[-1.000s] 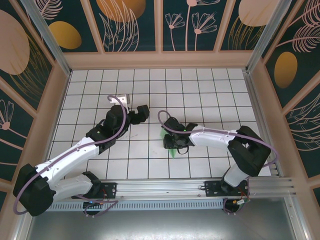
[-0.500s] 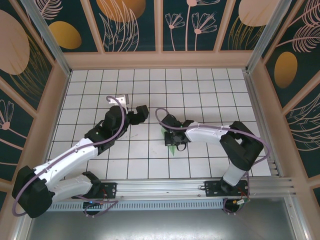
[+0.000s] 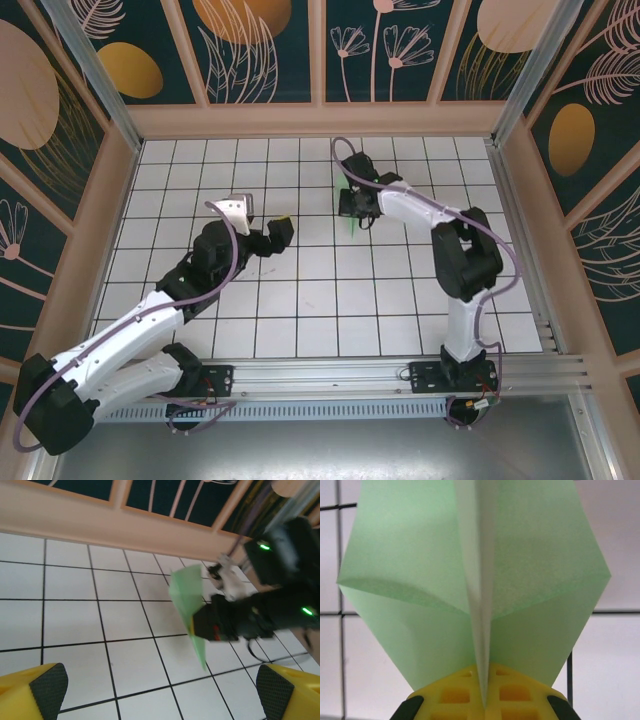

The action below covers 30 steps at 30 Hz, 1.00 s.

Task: Fold a paper plane with a square sheet of paper (fold left side to right side)
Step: Move the paper plane to the top-center of the table.

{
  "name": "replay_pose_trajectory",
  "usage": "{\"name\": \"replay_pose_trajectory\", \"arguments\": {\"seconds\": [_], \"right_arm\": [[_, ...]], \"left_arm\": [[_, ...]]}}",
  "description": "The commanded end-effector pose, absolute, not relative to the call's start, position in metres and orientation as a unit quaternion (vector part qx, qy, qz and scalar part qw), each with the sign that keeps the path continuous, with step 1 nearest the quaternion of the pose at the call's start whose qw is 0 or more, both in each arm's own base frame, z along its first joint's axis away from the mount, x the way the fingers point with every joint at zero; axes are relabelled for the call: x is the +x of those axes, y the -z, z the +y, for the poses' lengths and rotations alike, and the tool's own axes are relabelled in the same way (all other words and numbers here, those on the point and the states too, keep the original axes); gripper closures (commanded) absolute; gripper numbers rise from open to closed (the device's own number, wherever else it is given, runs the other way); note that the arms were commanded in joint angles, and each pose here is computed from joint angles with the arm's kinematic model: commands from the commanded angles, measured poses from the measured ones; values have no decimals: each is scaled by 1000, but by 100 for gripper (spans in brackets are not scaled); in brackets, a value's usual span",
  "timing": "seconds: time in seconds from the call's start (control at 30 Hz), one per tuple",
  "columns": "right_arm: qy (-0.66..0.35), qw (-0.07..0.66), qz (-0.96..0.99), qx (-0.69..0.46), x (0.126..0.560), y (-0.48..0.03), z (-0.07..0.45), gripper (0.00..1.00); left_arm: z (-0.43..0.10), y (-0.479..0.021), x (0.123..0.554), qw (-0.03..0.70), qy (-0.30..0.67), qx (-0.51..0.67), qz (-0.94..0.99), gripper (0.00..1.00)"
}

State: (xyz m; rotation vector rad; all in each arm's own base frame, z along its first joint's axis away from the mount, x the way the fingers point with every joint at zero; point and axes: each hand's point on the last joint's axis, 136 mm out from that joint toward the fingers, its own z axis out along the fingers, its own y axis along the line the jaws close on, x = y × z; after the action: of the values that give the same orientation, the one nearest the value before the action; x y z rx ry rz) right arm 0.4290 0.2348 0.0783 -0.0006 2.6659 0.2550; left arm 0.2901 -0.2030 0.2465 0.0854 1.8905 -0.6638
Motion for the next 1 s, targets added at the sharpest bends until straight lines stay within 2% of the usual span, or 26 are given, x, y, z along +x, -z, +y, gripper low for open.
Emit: {"name": "replay_pose_trajectory", "arguments": {"seconds": [0.0,0.33,0.97], "right_arm": [[-81,180,980,-22,432,-60,229,100],[-59,151,986,-34,445,-33,233,100],[-65,119,990,-39,422,-14,240,100]], "left_arm": [[-218,-262,280,565,307,106,759,1],[-220,-264,279,571,295,133,754,2],[-225,-250,283,547,296,129,772,1]]}}
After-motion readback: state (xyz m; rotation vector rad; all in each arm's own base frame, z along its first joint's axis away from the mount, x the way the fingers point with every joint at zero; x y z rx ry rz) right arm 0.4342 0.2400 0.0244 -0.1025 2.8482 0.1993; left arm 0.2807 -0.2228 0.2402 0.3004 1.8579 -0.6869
